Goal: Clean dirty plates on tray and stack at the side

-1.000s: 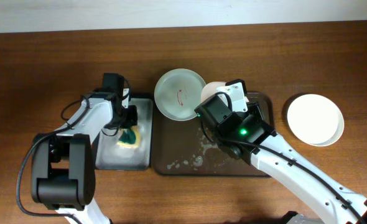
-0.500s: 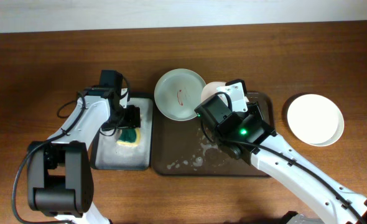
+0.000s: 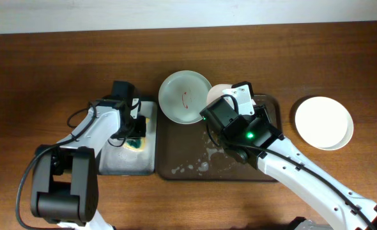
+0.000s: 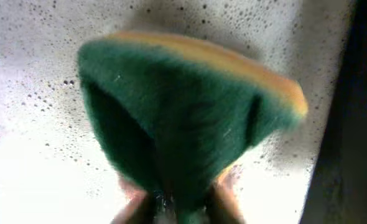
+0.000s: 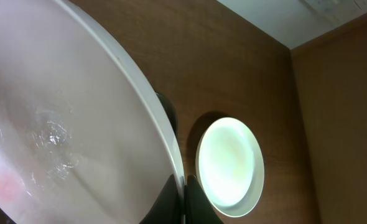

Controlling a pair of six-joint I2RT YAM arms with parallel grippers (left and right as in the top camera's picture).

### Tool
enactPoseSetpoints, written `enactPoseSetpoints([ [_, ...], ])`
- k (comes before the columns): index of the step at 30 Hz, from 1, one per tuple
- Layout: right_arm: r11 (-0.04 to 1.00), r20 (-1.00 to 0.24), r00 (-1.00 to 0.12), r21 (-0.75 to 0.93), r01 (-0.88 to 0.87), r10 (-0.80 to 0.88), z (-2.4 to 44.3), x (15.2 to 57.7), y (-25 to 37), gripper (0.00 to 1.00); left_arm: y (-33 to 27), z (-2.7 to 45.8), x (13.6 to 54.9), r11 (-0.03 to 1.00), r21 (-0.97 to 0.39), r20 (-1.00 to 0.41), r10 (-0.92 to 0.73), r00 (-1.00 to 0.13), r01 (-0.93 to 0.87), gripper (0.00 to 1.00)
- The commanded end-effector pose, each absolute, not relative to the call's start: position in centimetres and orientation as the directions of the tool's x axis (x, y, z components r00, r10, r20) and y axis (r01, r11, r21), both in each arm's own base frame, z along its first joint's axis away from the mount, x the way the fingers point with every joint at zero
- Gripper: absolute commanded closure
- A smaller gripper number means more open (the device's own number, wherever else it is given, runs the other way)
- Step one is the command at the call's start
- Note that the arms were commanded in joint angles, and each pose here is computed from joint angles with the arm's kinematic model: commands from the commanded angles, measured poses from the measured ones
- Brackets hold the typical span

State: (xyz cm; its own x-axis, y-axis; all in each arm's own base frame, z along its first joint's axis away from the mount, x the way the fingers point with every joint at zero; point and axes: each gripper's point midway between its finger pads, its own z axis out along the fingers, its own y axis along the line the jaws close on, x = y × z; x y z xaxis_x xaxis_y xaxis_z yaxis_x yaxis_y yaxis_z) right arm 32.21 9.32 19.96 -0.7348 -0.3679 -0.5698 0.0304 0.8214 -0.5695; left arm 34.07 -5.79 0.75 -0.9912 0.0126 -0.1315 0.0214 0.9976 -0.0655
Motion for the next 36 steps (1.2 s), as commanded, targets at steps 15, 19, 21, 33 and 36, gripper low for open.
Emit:
enactPoseSetpoints([
  [15, 0.785, -0.715, -0.614, -0.571, 0.240, -0.332, 26.9, 32.5, 7.3, 0.96, -6.0, 0.3, 32.8, 0.997, -0.069, -0.103, 0.026, -0.994, 0.033, 1.00],
  [19, 0.785, -0.715, -0.615, -0.571, 0.240, -0.333, 26.9, 32.5, 7.3, 0.96, -6.0, 0.3, 32.8, 0.997, -0.069, -0.103, 0.026, -0.994, 0.033, 1.00],
  [21, 0.792, -0.712, -0.619, -0.567, 0.227, -0.331, 26.7, 32.4, 7.4, 0.96, -6.0, 0.3, 32.8, 0.997, -0.069, -0.103, 0.026, -0.994, 0.033, 1.00],
  [33, 0.965, -0.640, -0.768, -0.202, 0.170, 0.001, 19.7, 35.5, 6.7, 0.96, -6.1, 0.3, 32.8, 0.997, -0.073, -0.101, 0.028, -0.994, 0.035, 0.97],
  [36, 0.956, -0.573, -0.796, -0.068, 0.287, 0.198, 17.9, 36.4, 1.8, 0.96, -6.2, 0.3, 32.8, 0.997, -0.073, -0.102, 0.029, -0.994, 0.036, 0.97],
])
